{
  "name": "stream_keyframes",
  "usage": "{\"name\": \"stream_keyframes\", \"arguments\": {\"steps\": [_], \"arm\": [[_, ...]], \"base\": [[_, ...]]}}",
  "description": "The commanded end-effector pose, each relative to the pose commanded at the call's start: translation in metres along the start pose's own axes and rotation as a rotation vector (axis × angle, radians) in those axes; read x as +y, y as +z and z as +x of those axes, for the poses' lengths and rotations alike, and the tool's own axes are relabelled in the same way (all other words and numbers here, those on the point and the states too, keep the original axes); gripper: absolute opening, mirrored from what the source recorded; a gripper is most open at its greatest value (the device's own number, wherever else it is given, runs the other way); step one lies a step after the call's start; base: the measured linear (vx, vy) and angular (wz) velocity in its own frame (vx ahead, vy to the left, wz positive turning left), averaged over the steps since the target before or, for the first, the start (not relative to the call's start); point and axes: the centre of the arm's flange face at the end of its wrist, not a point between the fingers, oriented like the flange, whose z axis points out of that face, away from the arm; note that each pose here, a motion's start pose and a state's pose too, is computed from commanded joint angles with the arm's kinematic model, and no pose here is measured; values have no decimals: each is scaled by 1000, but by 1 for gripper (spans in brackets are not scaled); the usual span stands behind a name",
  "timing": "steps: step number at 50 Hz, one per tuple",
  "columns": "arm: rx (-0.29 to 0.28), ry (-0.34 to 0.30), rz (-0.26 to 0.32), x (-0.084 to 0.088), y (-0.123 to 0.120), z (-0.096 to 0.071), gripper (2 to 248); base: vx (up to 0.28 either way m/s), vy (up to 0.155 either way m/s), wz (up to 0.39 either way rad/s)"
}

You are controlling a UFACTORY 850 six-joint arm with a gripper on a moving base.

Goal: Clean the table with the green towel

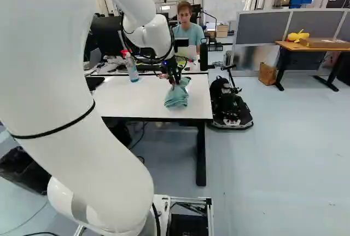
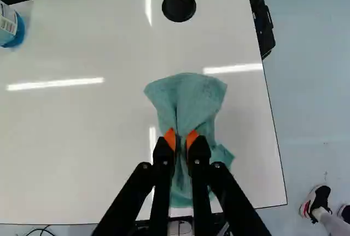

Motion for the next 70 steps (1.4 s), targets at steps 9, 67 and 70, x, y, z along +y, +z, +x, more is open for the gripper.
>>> {"name": "stream_keyframes", "arguments": {"steps": [9, 67, 70], "arm": [[0, 28, -15, 16, 1, 3, 42], [2, 77, -41, 44, 4, 7, 222], [2, 77, -41, 44, 4, 7, 247]], "base": [[0, 0, 0], [0, 0, 0], [0, 0, 0]]}}
